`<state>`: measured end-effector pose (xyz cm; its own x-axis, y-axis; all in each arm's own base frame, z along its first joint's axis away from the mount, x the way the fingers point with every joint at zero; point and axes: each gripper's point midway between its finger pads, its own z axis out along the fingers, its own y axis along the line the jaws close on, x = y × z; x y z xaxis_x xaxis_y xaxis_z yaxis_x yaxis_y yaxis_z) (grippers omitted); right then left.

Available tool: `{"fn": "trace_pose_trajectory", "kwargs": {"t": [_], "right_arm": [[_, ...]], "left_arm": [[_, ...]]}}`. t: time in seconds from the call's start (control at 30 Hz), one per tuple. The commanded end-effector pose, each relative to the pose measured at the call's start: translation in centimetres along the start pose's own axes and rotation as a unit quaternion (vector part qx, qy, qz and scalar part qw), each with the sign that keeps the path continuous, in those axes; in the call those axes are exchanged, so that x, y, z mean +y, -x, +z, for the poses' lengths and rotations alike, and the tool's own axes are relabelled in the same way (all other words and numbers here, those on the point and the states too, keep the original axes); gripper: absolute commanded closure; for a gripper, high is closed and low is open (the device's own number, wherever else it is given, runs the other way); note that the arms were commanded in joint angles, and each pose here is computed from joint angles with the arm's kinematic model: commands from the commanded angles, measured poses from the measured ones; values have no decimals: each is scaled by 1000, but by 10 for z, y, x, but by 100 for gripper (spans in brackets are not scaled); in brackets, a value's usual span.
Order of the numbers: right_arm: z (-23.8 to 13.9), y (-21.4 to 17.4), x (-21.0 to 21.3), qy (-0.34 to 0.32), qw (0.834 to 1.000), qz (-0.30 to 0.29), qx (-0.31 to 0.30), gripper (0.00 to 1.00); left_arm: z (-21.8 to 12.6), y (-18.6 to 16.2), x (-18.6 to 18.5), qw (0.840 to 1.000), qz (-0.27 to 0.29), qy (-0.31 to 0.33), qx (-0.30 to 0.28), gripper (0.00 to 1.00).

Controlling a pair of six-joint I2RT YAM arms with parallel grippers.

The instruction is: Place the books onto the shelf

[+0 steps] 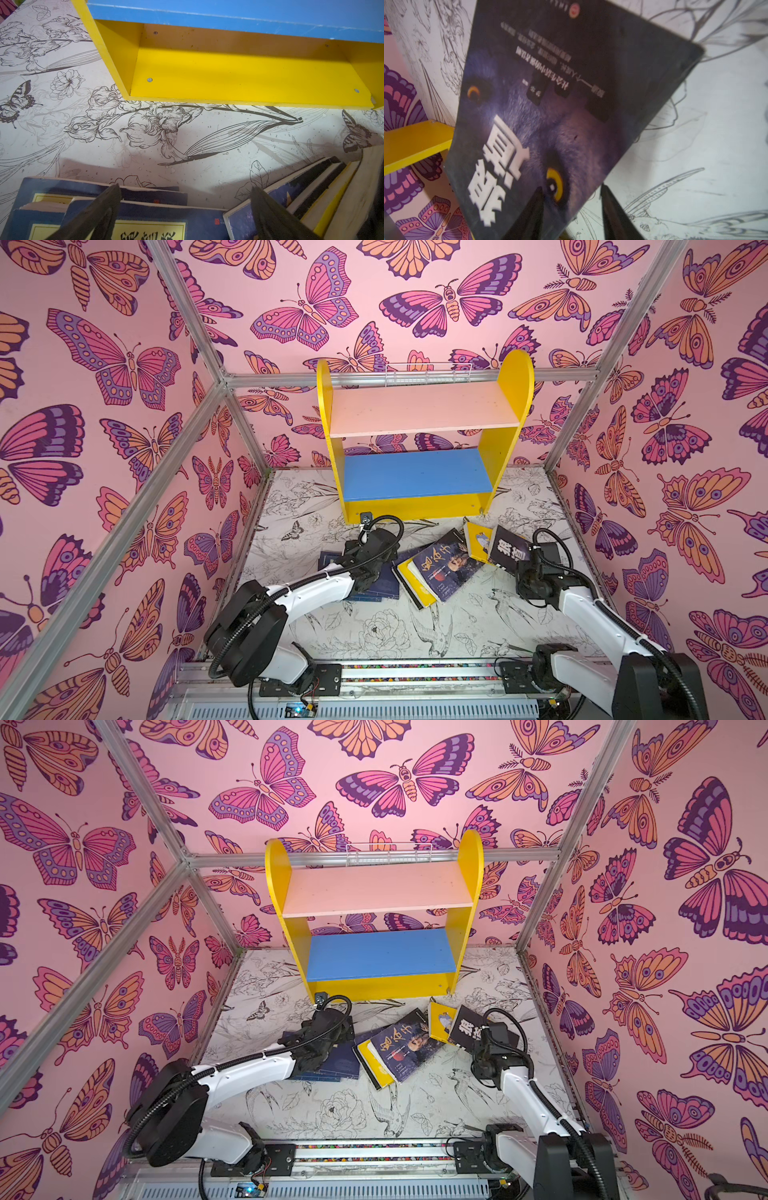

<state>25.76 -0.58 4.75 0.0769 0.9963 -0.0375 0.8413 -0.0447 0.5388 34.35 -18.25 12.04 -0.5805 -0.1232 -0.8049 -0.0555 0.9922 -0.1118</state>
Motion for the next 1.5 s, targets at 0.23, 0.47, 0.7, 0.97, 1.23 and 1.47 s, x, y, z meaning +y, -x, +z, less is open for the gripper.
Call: {"fn": "trace_pose_trajectory", "kwargs": {"t": [0.23,0.47,0.7,0.97,1.23,1.47], "right_arm": [[-4,17,-19,-16,999,29,-42,100],[-9,21,-12,-12,999,-5,-49,84],[-40,40,9,-53,988,-110,-99,42],[-68,91,19,-131,955,-196,-180,25],[-10,144,27,-191,949,-211,-135,15],[46,132,35,-206,924,-318,-38,18]], "left_arm": [[-4,0,5,1000,-9,9,-7,1],[-5,1,5,1000,-10,9,-7,1],[-9,14,-18,999,30,-36,-4,1],[-23,39,-96,982,83,-169,23,1],[-7,32,-160,962,127,-225,89,1],[10,9,-166,958,128,-224,124,1]]}}
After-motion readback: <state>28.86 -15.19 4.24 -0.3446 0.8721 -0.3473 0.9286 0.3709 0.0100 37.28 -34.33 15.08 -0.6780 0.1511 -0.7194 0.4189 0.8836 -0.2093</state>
